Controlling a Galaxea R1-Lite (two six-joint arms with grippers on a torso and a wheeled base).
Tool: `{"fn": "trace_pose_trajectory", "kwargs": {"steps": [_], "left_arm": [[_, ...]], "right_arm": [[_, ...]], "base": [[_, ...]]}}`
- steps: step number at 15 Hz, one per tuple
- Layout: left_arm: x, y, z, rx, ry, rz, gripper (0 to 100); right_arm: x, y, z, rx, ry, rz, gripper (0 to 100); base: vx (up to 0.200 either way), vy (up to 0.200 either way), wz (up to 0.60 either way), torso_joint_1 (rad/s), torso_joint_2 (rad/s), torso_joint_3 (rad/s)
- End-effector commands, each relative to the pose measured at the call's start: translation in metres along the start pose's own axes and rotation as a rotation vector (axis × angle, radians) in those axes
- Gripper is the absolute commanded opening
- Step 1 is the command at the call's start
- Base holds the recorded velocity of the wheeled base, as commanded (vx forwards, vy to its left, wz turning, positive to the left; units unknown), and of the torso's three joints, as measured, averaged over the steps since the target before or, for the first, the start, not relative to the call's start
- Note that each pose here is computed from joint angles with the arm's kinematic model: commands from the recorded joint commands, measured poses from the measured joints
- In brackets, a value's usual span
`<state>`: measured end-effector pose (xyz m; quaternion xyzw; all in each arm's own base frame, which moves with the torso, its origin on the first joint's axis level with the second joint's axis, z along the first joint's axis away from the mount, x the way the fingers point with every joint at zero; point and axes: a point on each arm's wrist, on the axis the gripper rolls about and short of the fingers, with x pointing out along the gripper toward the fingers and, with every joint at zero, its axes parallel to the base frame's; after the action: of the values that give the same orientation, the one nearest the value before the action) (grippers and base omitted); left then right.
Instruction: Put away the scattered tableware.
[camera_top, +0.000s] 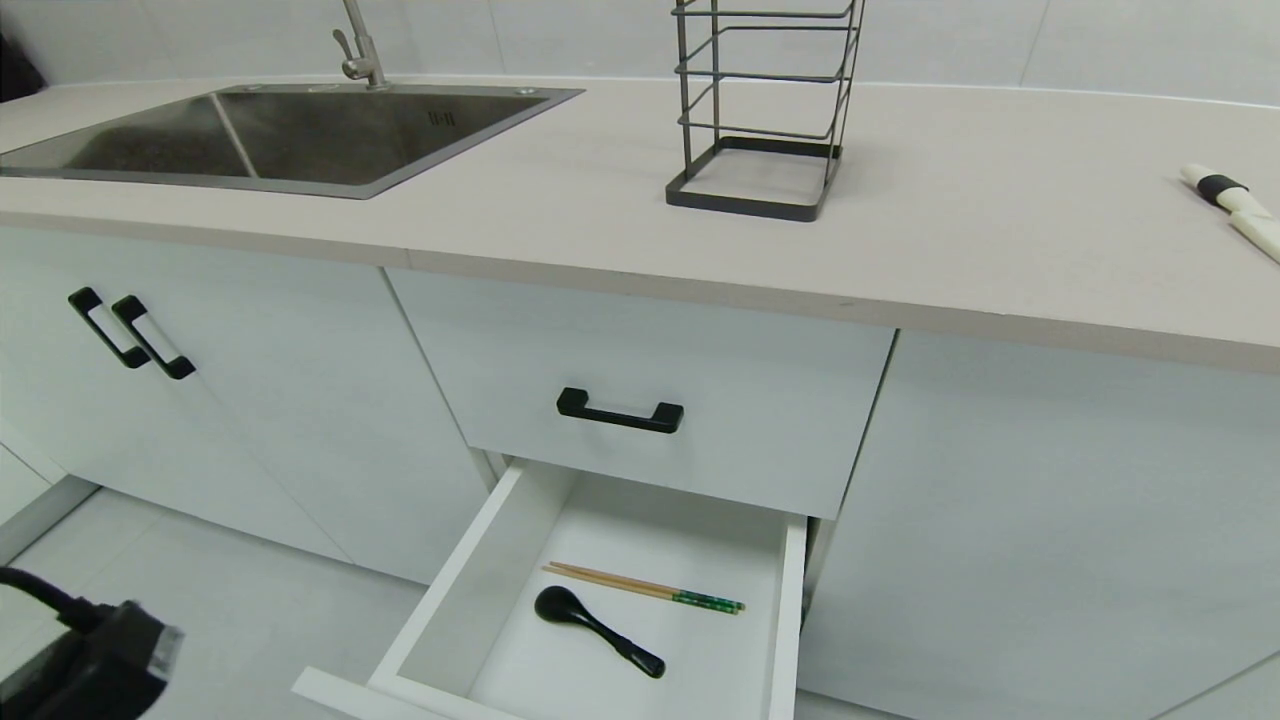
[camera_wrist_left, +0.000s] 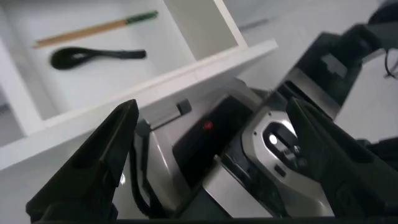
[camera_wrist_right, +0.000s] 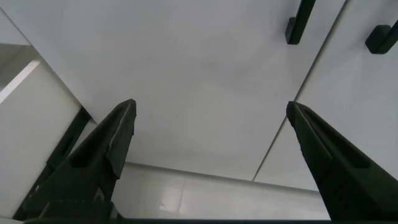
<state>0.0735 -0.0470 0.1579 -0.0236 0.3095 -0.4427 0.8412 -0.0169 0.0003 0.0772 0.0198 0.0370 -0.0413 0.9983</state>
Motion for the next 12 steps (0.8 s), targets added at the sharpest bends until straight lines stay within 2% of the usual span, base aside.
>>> {"fn": "trace_pose_trajectory", "kwargs": {"steps": [1,2,5,7,8,10,12], "left_arm": [[0.012,0.002,0.0,-0.012,0.075,-0.039,100],[0.012,0.001,-0.001,-0.009,0.079,-0.048,100],[0.015,0.003,-0.01,-0.037,0.115,-0.042,100],[0.024,0.009,-0.017,-0.079,0.186,-0.006,100],[0.031,0.014,-0.019,-0.101,0.24,0.051,100],[0.035,0.016,-0.019,-0.107,0.263,0.072,100],[0.039,0.017,-0.021,-0.09,0.295,0.135,100]], "right_arm": [[0.0,0.0,0.0,0.001,0.007,0.0,100],[0.001,0.0,0.0,0.0,0.01,0.0,100],[0.001,0.0,0.0,0.001,0.016,-0.019,100],[0.001,0.0,0.0,0.0,0.013,-0.017,100],[0.001,0.0,0.0,-0.007,0.007,0.0,100],[-0.003,-0.001,-0.001,-0.021,-0.033,0.101,100],[-0.005,-0.001,-0.002,-0.019,-0.064,0.089,100]], "base": [[0.0,0.0,0.0,0.0,0.0,0.0],[0.0,0.0,0.0,0.0,0.0,0.0],[0.0,0.0,0.0,0.0,0.0,0.0],[0.0,0.0,0.0,0.0,0.0,0.0],[0.0,0.0,0.0,0.0,0.0,0.0],[0.0,0.0,0.0,0.0,0.0,0.0],[0.0,0.0,0.0,0.0,0.0,0.0]]}}
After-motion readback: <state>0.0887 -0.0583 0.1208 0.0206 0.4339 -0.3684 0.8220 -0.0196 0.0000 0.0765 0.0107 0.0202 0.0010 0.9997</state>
